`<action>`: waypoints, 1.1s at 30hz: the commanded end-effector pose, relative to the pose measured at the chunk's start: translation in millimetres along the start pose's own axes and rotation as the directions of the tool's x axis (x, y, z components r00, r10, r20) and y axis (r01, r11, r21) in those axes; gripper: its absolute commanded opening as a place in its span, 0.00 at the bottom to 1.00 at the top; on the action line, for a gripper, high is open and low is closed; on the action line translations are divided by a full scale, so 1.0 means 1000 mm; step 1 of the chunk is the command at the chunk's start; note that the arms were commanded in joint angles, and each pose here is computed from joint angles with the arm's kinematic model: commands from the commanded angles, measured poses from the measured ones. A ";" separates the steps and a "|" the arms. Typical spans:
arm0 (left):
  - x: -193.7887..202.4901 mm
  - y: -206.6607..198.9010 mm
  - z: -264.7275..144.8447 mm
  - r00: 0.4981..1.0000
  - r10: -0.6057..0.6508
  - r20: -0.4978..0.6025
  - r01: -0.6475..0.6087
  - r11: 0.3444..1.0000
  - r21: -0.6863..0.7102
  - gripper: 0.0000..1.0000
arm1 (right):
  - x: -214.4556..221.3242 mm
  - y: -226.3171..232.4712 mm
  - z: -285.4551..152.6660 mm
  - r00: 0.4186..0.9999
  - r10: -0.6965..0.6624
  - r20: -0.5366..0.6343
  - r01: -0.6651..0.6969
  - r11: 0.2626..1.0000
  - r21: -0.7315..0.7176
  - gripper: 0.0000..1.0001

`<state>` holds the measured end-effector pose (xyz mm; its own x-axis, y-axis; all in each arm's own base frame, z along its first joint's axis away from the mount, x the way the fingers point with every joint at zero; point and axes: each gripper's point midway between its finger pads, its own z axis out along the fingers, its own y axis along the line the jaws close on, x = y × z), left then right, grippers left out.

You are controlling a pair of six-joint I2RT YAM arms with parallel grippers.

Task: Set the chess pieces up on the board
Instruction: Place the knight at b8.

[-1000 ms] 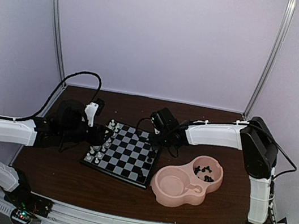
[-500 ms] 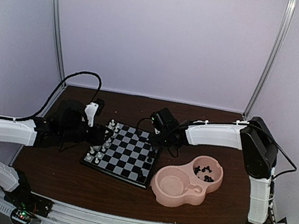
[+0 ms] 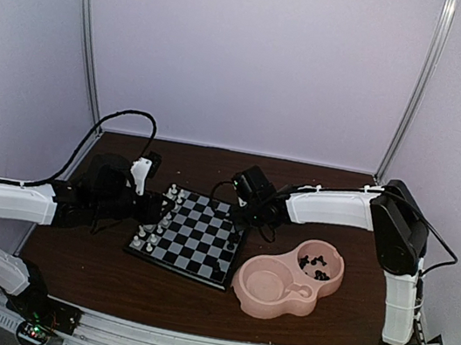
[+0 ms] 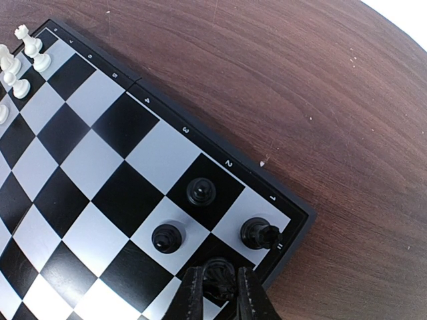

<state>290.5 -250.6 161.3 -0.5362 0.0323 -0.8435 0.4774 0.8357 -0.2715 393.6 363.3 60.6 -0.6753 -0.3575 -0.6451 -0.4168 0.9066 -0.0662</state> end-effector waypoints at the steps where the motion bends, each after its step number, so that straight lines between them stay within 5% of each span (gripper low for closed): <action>1: -0.020 -0.009 -0.002 0.999 0.001 0.053 -0.002 1.000 0.029 0.55 | -0.003 -0.004 -0.009 1.000 0.008 0.009 -0.008 1.000 0.002 0.14; 33: -0.020 -0.009 -0.002 0.999 -0.001 0.053 -0.001 1.000 0.030 0.55 | -0.001 -0.001 -0.008 1.000 0.007 -0.002 -0.007 1.000 -0.018 0.22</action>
<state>290.2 -250.9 161.1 -0.5374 0.0329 -0.8427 0.4785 0.8347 -0.2726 388.3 361.4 60.2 -0.6821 -0.3574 -0.6380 -0.4236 0.9042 -0.0536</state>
